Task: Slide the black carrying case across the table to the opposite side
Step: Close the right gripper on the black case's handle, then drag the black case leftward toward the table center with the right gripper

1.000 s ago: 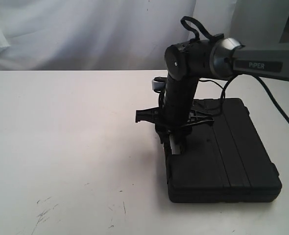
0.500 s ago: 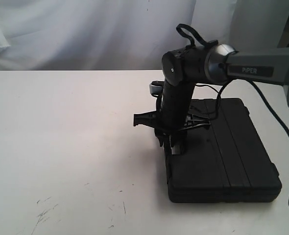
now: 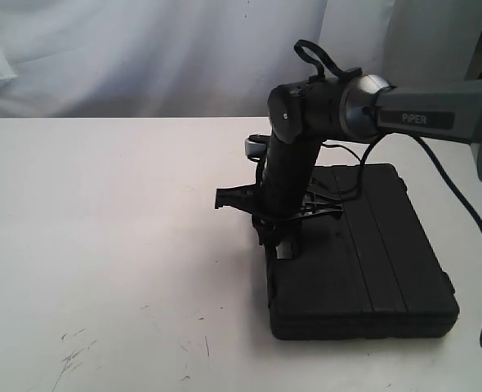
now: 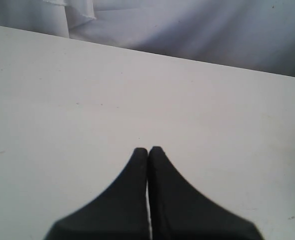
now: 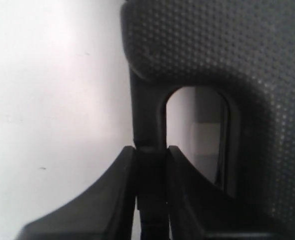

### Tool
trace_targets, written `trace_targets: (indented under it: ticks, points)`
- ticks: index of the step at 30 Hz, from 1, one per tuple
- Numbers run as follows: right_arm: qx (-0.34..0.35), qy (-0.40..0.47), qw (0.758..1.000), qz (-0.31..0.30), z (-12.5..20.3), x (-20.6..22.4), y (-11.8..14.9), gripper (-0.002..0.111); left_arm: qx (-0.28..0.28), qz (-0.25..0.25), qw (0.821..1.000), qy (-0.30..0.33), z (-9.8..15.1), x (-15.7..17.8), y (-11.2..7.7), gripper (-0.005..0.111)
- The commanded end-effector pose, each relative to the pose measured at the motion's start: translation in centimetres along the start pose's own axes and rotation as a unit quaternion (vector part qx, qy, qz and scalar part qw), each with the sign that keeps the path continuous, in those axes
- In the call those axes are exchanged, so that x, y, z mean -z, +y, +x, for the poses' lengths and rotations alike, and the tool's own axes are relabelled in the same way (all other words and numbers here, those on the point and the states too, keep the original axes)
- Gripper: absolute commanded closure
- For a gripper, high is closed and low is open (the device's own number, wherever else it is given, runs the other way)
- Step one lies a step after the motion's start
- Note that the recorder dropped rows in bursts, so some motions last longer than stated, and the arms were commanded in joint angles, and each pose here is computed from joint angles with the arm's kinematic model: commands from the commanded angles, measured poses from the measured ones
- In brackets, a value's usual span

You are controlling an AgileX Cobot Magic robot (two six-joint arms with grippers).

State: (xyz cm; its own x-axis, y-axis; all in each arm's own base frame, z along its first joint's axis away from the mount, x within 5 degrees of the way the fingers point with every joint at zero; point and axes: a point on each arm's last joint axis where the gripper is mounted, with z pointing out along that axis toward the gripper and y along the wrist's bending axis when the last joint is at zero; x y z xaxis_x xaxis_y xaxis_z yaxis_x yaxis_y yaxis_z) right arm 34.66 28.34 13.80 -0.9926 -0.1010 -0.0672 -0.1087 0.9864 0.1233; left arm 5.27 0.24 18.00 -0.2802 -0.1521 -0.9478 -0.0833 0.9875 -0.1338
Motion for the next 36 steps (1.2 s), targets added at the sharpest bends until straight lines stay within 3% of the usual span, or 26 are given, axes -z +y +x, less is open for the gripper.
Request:
trace_targets:
  ticks: [1, 13, 36]
  points:
    - [0.004, -0.016, 0.999, -0.048, 0.9, 0.1, 2.7, 0.108, 0.003, 0.005, 1.000, -0.006, 0.0, 0.0, -0.1, 0.107]
    - [-0.013, -0.035, 0.993, -0.114, 1.9, 0.2, 5.7, 0.108, 0.002, 0.005, 1.000, -0.006, 0.0, 0.0, -0.1, 0.107]
    - [-0.004, -0.051, 0.988, -0.147, 0.8, 0.3, 11.2, 0.108, 0.004, 0.005, 1.000, -0.006, 0.0, 0.0, -0.1, 0.107]
